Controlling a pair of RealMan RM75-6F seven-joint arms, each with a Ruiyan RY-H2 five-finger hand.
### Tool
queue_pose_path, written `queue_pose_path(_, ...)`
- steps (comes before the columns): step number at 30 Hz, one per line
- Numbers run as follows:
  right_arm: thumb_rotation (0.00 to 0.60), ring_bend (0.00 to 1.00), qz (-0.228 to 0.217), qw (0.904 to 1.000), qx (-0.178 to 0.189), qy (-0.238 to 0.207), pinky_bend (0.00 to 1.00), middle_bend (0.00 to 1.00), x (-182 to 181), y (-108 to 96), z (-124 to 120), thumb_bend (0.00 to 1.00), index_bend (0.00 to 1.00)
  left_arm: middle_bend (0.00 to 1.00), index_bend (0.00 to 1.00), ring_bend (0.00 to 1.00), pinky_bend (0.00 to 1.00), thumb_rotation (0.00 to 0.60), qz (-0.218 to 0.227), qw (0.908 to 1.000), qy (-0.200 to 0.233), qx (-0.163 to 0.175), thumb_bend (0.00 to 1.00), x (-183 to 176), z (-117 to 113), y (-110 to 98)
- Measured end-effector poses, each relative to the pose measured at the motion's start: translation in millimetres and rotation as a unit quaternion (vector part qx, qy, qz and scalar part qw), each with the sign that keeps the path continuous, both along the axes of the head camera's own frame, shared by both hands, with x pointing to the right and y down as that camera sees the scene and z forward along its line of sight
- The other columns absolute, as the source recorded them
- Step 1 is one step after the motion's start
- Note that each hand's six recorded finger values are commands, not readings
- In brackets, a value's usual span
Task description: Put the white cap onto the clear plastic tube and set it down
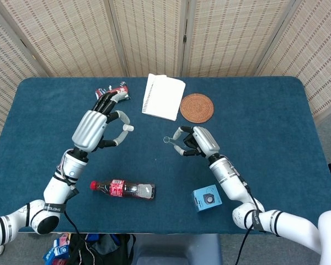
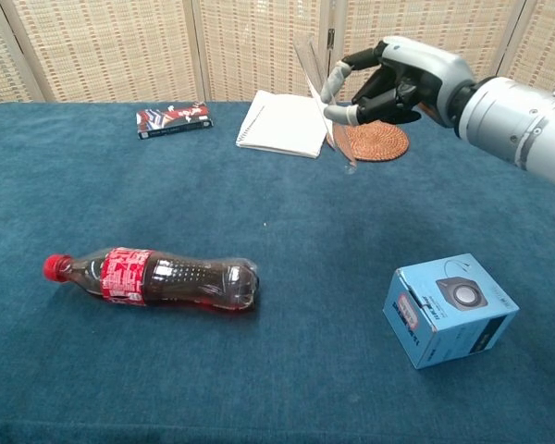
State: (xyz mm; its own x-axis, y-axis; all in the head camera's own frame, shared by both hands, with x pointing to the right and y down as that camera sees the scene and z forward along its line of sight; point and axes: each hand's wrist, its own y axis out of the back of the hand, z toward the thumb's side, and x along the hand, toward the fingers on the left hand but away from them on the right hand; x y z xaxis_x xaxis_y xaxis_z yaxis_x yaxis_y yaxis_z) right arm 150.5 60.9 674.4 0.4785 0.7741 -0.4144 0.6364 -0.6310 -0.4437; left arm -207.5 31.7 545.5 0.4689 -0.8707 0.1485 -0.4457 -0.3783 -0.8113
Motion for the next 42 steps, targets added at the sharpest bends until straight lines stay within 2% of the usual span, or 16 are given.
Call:
queue_pose_path(6,0.6,1.0,-0.005,0.9999,-0.004,-0.01,1.0,1.0,-14.5,-2.4,-2.2,0.62,0.89,0.06,0.62,0.0,0.0,0.6,0.018,0.9991,-0.017,0.035,0.47,13.2,-8.1,6.5)
queue_pose_path(9,0.6,1.0,-0.005,0.9998,-0.005,-0.016,1.0,1.0,-19.6,-3.1,-4.2,0.62,0.89,0.06,0.62,0.0,0.0,0.6,0.024,0.9988,-0.014,0.041,0.47,20.5,-12.1,10.4)
queue_pose_path(23,0.6,1.0,-0.009,0.9993,-0.007,-0.037,1.0,1.0,-32.3,-3.4,-15.4,0.62,0.89,0.06,0.62,0.0,0.0,0.6,0.04,0.9984,-0.014,0.038,0.47,41.4,-15.0,16.0)
queue_pose_path(42,0.6,1.0,-0.016,0.9992,-0.001,-0.036,1.0,1.0,-40.4,-3.8,-21.1,0.62,0.89,0.06,0.62,0.0,0.0,0.6,0.049,0.9978,-0.022,0.038,0.47,49.6,-13.1,19.4)
